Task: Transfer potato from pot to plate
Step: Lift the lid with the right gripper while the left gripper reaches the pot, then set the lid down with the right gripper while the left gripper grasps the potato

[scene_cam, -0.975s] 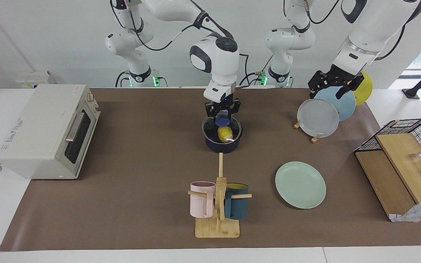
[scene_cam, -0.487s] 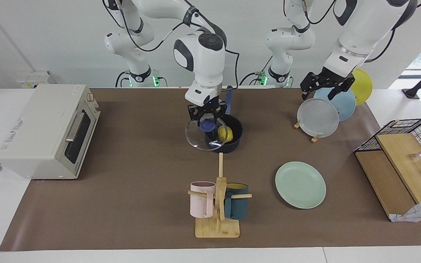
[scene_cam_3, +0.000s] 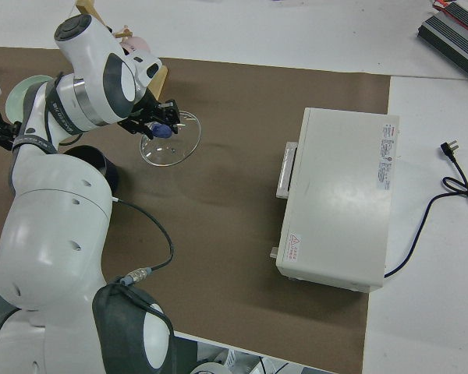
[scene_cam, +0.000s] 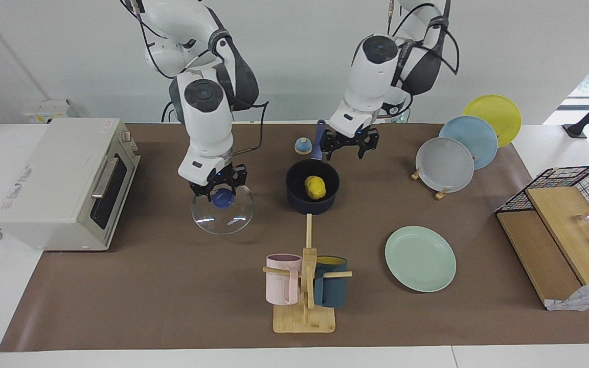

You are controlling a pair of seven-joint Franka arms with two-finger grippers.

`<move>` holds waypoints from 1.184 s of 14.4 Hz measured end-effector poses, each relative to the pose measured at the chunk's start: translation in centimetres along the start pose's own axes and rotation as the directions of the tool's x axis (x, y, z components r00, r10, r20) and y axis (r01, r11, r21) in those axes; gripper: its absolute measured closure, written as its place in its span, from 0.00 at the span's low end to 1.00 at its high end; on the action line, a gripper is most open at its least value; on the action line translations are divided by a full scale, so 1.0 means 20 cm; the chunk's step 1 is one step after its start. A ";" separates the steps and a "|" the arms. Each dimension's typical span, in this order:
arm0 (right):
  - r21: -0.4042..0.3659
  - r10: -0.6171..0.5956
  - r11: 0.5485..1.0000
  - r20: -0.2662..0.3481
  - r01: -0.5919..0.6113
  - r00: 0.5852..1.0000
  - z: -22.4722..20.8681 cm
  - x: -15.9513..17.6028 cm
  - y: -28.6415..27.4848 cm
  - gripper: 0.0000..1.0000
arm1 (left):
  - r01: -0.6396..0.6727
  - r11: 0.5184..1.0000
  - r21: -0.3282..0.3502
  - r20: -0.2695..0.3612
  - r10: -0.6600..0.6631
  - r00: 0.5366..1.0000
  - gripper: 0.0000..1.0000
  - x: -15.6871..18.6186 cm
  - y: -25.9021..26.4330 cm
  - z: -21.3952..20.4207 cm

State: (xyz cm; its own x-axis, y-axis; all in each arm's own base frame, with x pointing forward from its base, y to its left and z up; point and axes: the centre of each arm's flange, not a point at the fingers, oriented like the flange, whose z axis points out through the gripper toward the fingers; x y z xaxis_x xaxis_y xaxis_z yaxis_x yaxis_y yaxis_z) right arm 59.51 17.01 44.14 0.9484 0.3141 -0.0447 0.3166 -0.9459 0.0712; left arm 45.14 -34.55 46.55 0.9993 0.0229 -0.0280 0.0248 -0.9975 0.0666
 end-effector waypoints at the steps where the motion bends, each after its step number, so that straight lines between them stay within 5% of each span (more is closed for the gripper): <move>1: 0.002 -0.006 1.000 -0.011 0.006 1.000 0.06 -0.02 0.08 0.36 | 0.007 1.000 -0.001 0.003 -0.007 1.000 0.00 -0.02 0.06 0.09; 6: 0.003 0.009 1.000 -0.085 -0.009 0.996 0.43 -0.23 0.42 0.36 | 0.028 0.999 -0.026 -0.017 -0.029 0.999 0.00 -0.08 0.20 0.39; 12: 0.012 0.023 1.000 -0.060 -0.022 0.998 0.56 -0.37 0.43 0.36 | 0.045 0.999 -0.015 -0.021 -0.046 0.999 0.00 -0.10 0.24 0.58; 15: 0.039 0.060 0.998 -0.053 -0.058 0.997 0.61 -0.41 0.46 0.35 | 0.048 0.998 0.050 -0.065 -0.045 0.997 0.00 -0.11 0.25 0.66; 17: 0.038 0.067 0.997 -0.061 -0.064 0.996 0.59 -0.41 0.48 0.21 | 0.050 0.997 0.065 -0.072 -0.045 0.996 0.00 -0.11 0.25 0.69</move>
State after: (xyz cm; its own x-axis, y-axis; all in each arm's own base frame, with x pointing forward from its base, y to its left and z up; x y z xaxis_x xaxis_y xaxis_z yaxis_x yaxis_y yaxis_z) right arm 54.58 4.39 33.36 0.9668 0.2548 0.0206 0.2539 -0.9666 0.0355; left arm 42.67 -40.48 33.18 0.9965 0.0726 0.0406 0.0727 -0.9974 -0.0003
